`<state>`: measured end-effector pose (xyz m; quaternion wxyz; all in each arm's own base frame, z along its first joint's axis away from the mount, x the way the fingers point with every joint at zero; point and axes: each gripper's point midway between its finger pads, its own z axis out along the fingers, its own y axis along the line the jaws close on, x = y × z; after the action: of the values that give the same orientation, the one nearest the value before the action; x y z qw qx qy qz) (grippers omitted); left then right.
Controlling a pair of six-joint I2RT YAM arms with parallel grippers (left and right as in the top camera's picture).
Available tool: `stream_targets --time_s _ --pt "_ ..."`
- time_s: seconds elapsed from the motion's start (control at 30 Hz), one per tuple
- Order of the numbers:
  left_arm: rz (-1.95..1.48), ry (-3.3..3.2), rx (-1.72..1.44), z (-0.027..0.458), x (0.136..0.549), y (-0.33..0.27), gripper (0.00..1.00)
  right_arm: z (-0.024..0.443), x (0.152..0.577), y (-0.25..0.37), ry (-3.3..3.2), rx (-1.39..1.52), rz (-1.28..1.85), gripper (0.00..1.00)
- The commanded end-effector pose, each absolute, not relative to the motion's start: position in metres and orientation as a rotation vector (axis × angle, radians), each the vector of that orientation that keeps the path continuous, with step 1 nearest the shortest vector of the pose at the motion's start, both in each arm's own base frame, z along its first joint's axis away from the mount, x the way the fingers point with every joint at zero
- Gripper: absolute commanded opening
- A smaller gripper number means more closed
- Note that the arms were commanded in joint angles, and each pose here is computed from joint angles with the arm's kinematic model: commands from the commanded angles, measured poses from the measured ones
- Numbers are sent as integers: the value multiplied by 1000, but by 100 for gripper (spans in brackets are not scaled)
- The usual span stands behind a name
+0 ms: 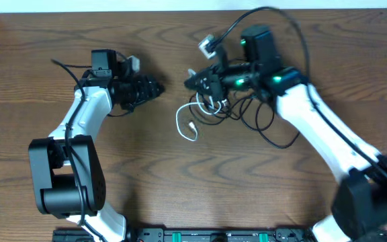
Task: Untangle cables
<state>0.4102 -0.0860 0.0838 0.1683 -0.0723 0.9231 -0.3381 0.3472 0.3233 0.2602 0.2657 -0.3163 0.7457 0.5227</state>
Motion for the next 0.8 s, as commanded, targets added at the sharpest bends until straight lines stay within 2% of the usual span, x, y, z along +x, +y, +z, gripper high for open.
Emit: stream_targets --time_s 0.0,0.07,0.33,0.67,0.77 --pt "-1510 2322 234 140 384 -138 77 265 350 319 2020 -831 1387 1" --pt "-1616 2236 292 155 377 -145 78 258 353 318 2054 -807 1357 1" --pt "-1718 2177 328 166 367 -151 78 244 370 310 2118 -730 1233 1" --pt "-1527 2384 290 135 372 -169 77 249 372 314 2112 -697 1247 1" --pt "-1399 2520 133 117 380 -172 77 252 363 325 2100 -723 1280 1"
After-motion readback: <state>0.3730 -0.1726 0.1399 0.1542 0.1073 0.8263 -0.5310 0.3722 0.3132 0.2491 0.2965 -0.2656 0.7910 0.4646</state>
